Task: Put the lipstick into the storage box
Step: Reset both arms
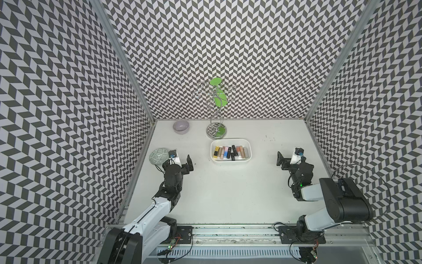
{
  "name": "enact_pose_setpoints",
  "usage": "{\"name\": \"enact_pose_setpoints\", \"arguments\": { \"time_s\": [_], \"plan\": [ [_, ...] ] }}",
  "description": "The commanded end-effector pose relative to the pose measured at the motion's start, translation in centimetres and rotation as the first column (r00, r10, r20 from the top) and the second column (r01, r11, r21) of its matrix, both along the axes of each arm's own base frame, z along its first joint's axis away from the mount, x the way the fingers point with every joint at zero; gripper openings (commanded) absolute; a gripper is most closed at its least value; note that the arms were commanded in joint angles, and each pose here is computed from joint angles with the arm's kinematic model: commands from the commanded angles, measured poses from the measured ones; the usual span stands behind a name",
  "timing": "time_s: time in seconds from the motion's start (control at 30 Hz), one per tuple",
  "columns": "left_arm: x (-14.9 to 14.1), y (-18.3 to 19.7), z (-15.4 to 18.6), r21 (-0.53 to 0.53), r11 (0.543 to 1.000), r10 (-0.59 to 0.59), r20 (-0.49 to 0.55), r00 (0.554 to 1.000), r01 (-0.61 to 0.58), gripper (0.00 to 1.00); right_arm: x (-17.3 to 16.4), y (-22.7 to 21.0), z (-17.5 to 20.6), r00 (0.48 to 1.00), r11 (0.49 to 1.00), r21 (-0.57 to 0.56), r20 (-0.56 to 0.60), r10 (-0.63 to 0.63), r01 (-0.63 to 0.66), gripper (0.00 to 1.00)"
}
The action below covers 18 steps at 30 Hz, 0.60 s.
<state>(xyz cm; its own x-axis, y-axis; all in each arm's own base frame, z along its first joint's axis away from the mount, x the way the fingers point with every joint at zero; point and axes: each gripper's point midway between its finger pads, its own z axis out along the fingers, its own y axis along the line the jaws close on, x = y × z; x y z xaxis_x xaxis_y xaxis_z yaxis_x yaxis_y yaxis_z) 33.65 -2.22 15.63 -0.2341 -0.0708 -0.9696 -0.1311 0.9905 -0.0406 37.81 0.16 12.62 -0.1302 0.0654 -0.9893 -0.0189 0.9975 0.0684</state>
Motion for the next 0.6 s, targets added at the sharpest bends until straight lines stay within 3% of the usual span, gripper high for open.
{"name": "enact_pose_setpoints", "arguments": {
  "time_s": [0.0, 0.27, 0.57],
  "plan": [
    [2.4, -0.4, 3.6, 0.032, 0.999, -0.022, 0.137, 0.990, 0.018, 0.99, 0.7, 0.6, 2.5, 0.996, 0.999, -0.025, 0.087, 0.025, -0.023, 1.00],
    [4.6, 0.4, 1.8, 0.097, 0.995, -0.006, 0.130, 0.991, -0.007, 0.99, 0.8, 0.6, 2.4, 0.996, 0.999, -0.031, 0.085, 0.018, -0.016, 1.00],
    [4.0, 1.3, 0.9, 0.124, 0.992, -0.046, 0.179, 0.983, 0.024, 0.99, 0.9, 0.6, 2.4, 0.997, 0.999, -0.029, 0.079, 0.019, -0.017, 1.00]
  ]
}}
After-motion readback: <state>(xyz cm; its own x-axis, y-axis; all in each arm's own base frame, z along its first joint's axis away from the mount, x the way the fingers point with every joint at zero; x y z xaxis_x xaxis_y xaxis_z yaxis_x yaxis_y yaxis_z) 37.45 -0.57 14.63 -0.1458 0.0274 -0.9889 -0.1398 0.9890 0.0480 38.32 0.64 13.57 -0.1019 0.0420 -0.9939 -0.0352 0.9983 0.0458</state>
